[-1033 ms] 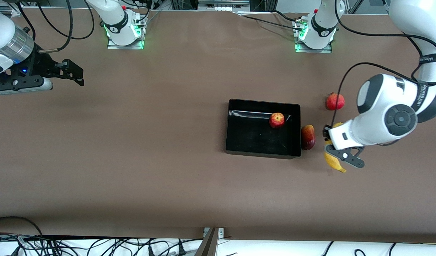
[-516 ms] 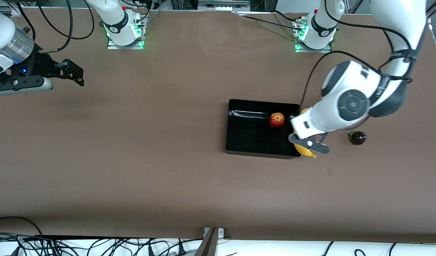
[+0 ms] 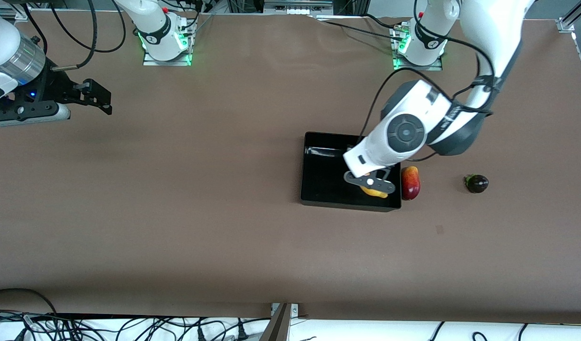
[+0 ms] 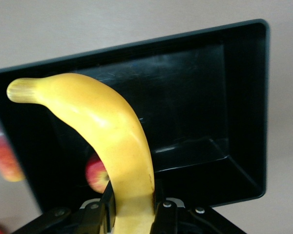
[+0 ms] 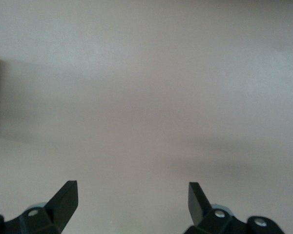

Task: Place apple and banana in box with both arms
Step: 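Lift the banana with the left gripper and carry it over the box, then lower the banana into the box and open the left gripper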

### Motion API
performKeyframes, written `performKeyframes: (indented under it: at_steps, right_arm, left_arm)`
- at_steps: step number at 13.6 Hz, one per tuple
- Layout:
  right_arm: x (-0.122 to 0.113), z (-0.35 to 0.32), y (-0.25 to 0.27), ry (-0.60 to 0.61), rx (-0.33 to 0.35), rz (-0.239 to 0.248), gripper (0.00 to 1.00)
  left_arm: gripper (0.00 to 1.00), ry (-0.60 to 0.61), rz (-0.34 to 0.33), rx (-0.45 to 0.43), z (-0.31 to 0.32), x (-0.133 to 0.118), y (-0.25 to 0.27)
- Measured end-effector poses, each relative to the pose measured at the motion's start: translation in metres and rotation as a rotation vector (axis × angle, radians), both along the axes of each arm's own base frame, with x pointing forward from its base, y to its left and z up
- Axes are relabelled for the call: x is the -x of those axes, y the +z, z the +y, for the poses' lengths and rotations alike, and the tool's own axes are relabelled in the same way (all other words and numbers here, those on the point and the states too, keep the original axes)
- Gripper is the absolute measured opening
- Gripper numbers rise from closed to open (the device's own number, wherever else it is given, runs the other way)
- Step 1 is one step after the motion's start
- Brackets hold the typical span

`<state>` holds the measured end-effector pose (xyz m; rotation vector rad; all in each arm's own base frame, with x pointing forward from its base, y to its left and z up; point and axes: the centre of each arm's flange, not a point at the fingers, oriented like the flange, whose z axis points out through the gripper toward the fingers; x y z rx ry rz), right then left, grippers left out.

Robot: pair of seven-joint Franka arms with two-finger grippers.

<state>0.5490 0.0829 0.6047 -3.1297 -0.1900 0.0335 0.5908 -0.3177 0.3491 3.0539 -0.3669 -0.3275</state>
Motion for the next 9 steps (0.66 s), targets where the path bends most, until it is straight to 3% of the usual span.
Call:
performKeyframes:
  at_steps: [9]
  right_arm:
    - [0.0,0.0,0.0,0.0,0.0,0.0,1.0]
  left_arm:
    - [0.33,0.043,0.025,0.011,-0.038,0.014,-0.037]
